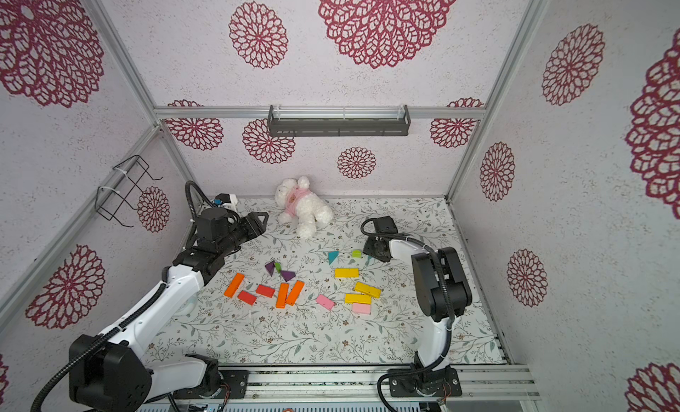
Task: Assemble a carrot with building blocks
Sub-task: Assemble the building block at the center of the board.
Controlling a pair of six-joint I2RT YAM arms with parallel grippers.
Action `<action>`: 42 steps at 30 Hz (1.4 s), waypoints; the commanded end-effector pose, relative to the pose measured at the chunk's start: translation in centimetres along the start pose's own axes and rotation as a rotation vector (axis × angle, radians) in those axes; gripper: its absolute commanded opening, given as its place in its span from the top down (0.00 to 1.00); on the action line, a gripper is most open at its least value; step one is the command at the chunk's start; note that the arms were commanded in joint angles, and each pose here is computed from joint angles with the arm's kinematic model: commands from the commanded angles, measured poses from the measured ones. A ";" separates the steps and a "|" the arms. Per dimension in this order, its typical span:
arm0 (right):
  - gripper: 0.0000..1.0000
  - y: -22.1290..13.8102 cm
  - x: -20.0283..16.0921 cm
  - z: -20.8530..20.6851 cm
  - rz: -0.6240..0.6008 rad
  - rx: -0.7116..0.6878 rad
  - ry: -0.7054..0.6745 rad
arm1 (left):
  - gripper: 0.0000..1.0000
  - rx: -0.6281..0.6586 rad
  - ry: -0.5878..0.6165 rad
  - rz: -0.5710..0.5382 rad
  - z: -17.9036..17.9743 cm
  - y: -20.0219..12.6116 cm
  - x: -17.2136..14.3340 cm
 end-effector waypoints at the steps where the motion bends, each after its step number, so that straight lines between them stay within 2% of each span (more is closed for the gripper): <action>1: 0.48 -1.6 0.0 1.8 0.005 0.117 0.048 | 0.36 -0.025 0.000 -0.042 -0.9 -1.0 1.0; 15: 0.47 -2.3 -0.7 2.1 0.019 0.125 0.036 | 0.36 -0.027 0.007 -0.044 -1.1 -1.2 1.1; 20: 0.48 -4.3 -0.4 2.1 -0.036 0.085 -0.003 | 0.36 -0.025 0.011 -0.048 -1.2 -1.3 1.1; 25: 0.45 -7.1 -1.5 4.9 -0.099 0.020 -0.160 | 0.36 -0.024 0.008 -0.045 -1.2 -1.2 1.0; 28: 0.45 -7.4 -3.4 7.3 -0.097 0.026 -0.242 | 0.36 -0.019 0.003 -0.032 -1.0 -0.8 0.7; 34: 0.44 -4.2 -8.2 12.3 -0.042 -0.001 -0.426 | 0.36 0.007 0.007 -0.020 -0.5 -0.3 0.4; 39: 0.30 -1.9 -9.8 14.3 -0.128 -0.156 -0.620 | 0.35 0.035 0.027 -0.029 -0.2 -0.5 0.5; 42: 0.28 -0.9 -10.0 14.6 -0.163 -0.234 -0.691 | 0.35 0.040 0.033 -0.034 -0.2 -0.6 0.6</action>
Point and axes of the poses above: each gripper's point midway between its finger pads, its own y axis out along the fingers, its own z axis along the line the jaws close on, x = y × z, the point moved 6 cm from there along -y, back along the fingers, and after that the axes turned 11 degrees about y, right-handed, at the moved point
